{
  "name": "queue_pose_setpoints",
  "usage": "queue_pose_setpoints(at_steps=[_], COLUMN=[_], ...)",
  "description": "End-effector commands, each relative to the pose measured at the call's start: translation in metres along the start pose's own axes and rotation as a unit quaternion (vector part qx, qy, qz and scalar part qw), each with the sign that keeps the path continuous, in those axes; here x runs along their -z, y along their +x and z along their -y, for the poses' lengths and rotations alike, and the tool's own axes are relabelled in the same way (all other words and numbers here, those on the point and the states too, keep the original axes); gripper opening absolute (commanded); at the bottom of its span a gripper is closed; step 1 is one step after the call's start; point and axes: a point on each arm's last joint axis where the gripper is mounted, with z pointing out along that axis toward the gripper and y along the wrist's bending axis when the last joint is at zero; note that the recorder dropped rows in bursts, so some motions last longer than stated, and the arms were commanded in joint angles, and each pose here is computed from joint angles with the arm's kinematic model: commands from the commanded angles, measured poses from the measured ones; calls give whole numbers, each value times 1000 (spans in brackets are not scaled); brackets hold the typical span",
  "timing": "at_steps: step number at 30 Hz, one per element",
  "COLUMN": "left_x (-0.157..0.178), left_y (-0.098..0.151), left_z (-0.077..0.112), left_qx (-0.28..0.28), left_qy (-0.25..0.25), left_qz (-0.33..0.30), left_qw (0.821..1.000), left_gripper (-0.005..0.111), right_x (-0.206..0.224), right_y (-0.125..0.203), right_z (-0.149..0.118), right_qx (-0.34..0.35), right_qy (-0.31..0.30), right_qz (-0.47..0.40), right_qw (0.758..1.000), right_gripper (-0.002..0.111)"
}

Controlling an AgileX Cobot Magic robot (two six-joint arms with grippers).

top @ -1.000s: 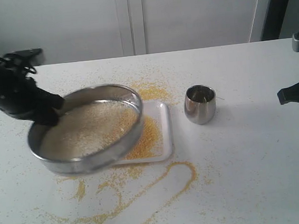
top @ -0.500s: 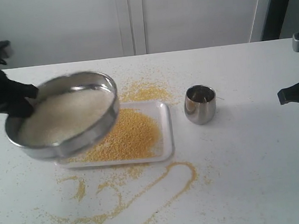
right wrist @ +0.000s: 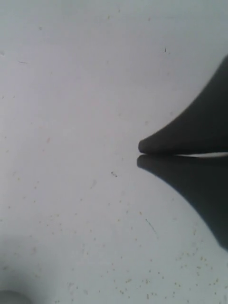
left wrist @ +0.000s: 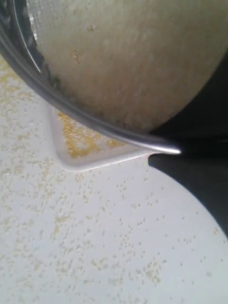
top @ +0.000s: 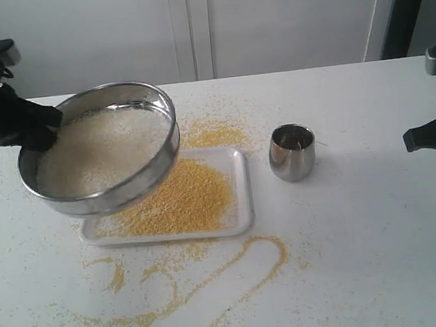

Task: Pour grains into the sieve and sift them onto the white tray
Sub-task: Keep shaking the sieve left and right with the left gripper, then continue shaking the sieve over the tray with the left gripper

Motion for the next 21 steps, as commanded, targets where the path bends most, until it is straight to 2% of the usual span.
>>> queue_pose_setpoints(at_steps=[1, 2, 4, 5, 6, 7, 8, 9, 10, 11, 12, 14, 15, 16, 17, 18, 20, 21], left_x=[-16, -14, -2, 3, 7, 6, 4, -2, -4, -6, -6, -5, -3, -4, -4, -3, -5, -5], left_y=[15, 15, 9, 7, 4, 3, 1, -1, -1, -1, -3, -12, -16, -16, -14, -9, -1, -1], left_z=[40, 33, 3, -8, -11, -5, 5, 25, 38, 47, 47, 27, 17, 14, 17, 29, 40, 38], left_qx=[-125, -122, -56, -14, 23, 26, 5, -54, -112, -175, -181, -35, 49, 50, 10, -93, -243, -222], left_qy=[19, -18, -109, -126, -117, -88, -53, 4, 33, 46, 28, -18, -26, -21, -10, 14, 34, 18], left_qz=[-93, -102, -106, -100, -90, -83, -77, -70, -69, -70, -62, -21, -2, -2, -13, -40, -77, -75], left_qw=[988, 987, 987, 987, 989, 992, 996, 996, 991, 981, 981, 999, 998, 999, 1000, 995, 966, 972], left_gripper=[0, 0, 0, 0, 0, 0, 0, 0, 0, 0, 0, 0, 0, 0, 0, 0, 0, 0], right_x=[1, 1, 1, 1, 1, 1, 1, 1, 1, 1, 1, 1, 1, 1, 1, 1, 1, 1], right_y=[0, 0, 0, 0, 0, 0, -1, -1, -1, -1, -1, -1, -1, -1, -1, -1, -2, -2], right_z=[1, 1, 1, 1, 1, 1, 1, 1, 1, 1, 1, 1, 1, 1, 1, 1, 1, 1], right_qx=[-2, -2, -2, -2, -2, -2, -2, -2, -2, -2, -2, -2, -2, -2, -2, -2, -2, -2], right_qy=[2, 2, 2, 2, 2, 2, 2, 2, 2, 2, 2, 2, 2, 2, 2, 2, 2, 2], right_qz=[10, 10, 11, 11, 11, 11, 13, 13, 15, 15, 15, 15, 15, 16, 16, 16, 17, 17], right_qw=[1000, 1000, 1000, 1000, 1000, 1000, 1000, 1000, 1000, 1000, 1000, 1000, 1000, 1000, 1000, 1000, 1000, 1000], right_gripper=[0, 0, 0, 0, 0, 0, 0, 0, 0, 0, 0, 0, 0, 0, 0, 0, 0, 0])
